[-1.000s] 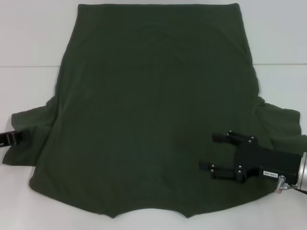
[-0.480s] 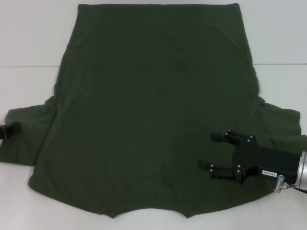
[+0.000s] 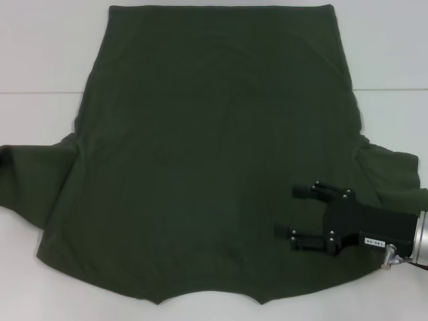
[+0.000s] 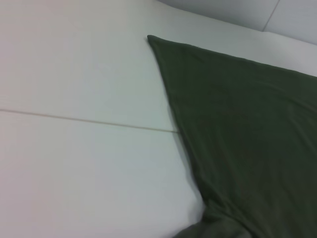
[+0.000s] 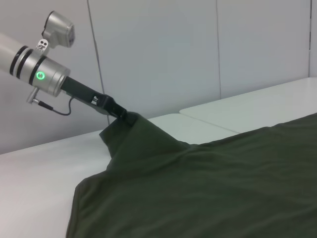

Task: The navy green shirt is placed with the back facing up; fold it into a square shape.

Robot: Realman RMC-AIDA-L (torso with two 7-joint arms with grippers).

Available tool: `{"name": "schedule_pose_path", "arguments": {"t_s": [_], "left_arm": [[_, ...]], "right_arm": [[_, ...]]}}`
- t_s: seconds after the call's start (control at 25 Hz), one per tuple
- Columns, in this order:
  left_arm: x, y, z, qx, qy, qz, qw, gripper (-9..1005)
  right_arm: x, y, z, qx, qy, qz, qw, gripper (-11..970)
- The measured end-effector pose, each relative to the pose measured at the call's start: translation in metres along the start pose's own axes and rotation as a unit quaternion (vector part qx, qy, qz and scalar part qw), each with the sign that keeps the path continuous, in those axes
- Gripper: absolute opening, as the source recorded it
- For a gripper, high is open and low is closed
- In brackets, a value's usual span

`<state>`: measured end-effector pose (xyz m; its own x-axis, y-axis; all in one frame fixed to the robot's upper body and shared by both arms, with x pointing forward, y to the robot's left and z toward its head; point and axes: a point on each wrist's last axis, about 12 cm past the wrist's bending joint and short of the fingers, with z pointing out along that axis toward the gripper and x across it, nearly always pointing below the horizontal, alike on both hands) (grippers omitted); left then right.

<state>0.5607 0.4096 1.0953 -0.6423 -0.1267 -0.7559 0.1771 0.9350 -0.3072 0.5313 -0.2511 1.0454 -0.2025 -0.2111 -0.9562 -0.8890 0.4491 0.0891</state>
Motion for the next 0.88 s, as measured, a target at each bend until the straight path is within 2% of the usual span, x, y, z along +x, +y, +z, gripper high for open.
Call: {"name": "schedule_pose_path", "arguments": {"t_s": [0.24, 0.32, 0.52, 0.68, 0.88], "left_arm": [[-0.017, -0.012, 0.003, 0.023, 0.014, -0.010, 1.000, 39], [-0.024, -0.021, 0.004, 0.035, 0.025, -0.019, 0.999, 40], [-0.040, -0.053, 0.017, 0.078, 0.070, -0.042, 0.994, 41], [-0.041, -0.077, 0.035, 0.101, 0.108, -0.057, 0.987, 43], [-0.037, -0.089, 0.044, 0.127, 0.126, -0.087, 0.980, 45]], "right_arm": [[0.000, 0.001, 0.002, -0.005, 0.003, -0.002, 1.000, 927], [0.000, 0.001, 0.002, -0.006, 0.004, -0.002, 1.000, 927], [0.001, 0.003, 0.004, -0.010, 0.004, 0.002, 1.000, 927], [0.002, 0.004, 0.005, -0.012, 0.004, 0.005, 1.000, 927], [0.002, 0.004, 0.006, -0.013, 0.004, 0.006, 1.000, 927]]}}
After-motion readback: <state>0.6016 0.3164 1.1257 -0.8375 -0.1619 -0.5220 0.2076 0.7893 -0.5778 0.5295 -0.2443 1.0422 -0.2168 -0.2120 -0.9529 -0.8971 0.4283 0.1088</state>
